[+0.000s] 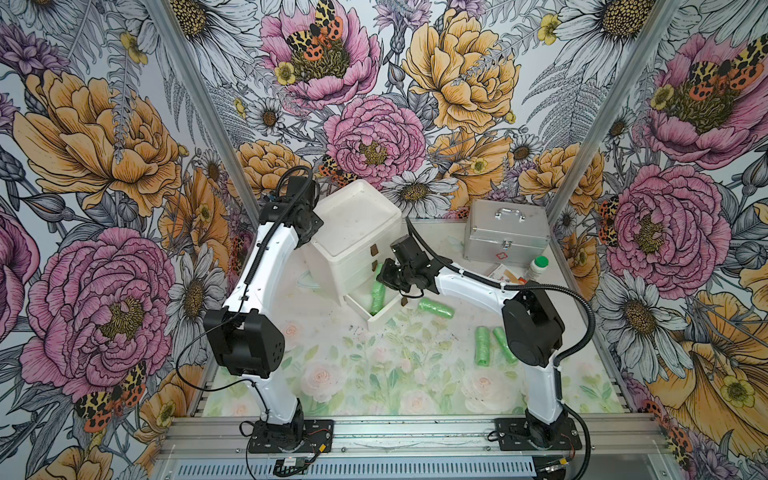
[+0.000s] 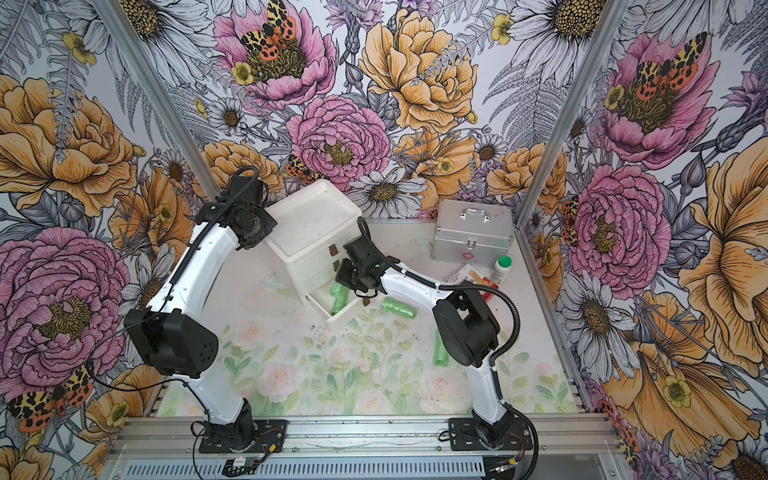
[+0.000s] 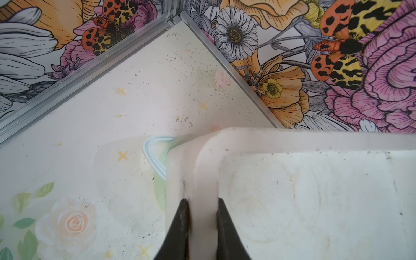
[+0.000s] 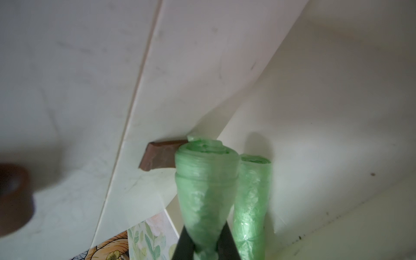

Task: Sort the rolls of trash bags by color and place them into the drawer
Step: Place the roll of trash bags in the drawer, then pick up the roll of trash bags from the center of the board.

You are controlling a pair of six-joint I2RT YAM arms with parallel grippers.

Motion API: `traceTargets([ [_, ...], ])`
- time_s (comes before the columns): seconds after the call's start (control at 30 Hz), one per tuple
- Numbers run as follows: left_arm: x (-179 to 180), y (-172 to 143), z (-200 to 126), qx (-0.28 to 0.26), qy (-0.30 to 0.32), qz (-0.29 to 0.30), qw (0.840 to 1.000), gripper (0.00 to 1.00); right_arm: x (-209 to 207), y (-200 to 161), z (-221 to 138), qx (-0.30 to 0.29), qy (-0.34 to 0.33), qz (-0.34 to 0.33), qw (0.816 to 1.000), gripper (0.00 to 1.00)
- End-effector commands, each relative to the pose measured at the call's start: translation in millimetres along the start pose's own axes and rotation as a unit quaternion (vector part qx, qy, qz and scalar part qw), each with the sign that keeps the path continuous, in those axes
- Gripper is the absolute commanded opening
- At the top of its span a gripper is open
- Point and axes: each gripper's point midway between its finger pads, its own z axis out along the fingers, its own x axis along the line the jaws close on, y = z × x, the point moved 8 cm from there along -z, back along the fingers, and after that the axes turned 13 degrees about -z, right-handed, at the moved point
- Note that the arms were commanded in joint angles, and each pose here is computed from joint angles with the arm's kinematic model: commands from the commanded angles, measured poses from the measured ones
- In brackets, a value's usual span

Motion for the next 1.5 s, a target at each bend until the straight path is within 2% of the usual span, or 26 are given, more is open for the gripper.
traceTargets([
  [0.0, 31, -36, 18, 0.130, 0.081, 0.000, 0.988, 0.00, 10, 4, 6, -0.001, 0.018, 0.006, 1.000, 0.13],
  [0.1, 31, -37, 19, 0.130, 0.082, 0.001, 0.988, 0.00, 9, 3, 9, 0.002, 0.018, 0.008, 1.000, 0.47],
  [0.13, 31, -36, 19, 0.130, 0.081, 0.000, 0.988, 0.00, 9, 3, 8, 0.002, 0.018, 0.008, 1.000, 0.55],
  [0.23, 31, -36, 20, 0.131, 0.082, 0.000, 0.988, 0.00, 10, 3, 1, -0.005, 0.017, 0.005, 1.000, 0.66],
  [0.5, 28, -37, 22, 0.133, 0.079, -0.003, 0.988, 0.00, 9, 10, -32, -0.035, 0.016, -0.012, 0.999, 0.67],
  [0.7, 24, -38, 21, 0.134, 0.074, -0.002, 0.988, 0.00, -11, 12, -50, -0.046, -0.001, -0.002, 0.999, 0.67],
  [0.9, 23, -36, 19, 0.134, 0.070, 0.000, 0.989, 0.00, -36, 20, -88, -0.071, -0.022, -0.044, 0.996, 0.66],
  [1.0, 23, -35, 19, 0.133, 0.069, -0.001, 0.989, 0.00, -64, 12, -107, -0.065, -0.055, -0.083, 0.993, 0.66],
  [1.13, 21, -33, 18, 0.133, 0.064, -0.002, 0.989, 0.00, -91, -6, -119, -0.010, -0.063, -0.196, 0.978, 0.66],
  [1.17, 22, -38, 30, 0.139, 0.080, 0.001, 0.987, 0.00, -96, -11, -121, 0.004, -0.067, -0.217, 0.974, 0.66],
  [1.3, 21, -38, 32, 0.138, 0.081, 0.000, 0.987, 0.00, -117, -29, -119, 0.050, -0.087, -0.289, 0.952, 0.67],
  [1.47, 19, -39, 34, 0.141, 0.080, 0.002, 0.987, 0.00, -134, -38, -107, 0.079, -0.112, -0.341, 0.930, 0.67],
])
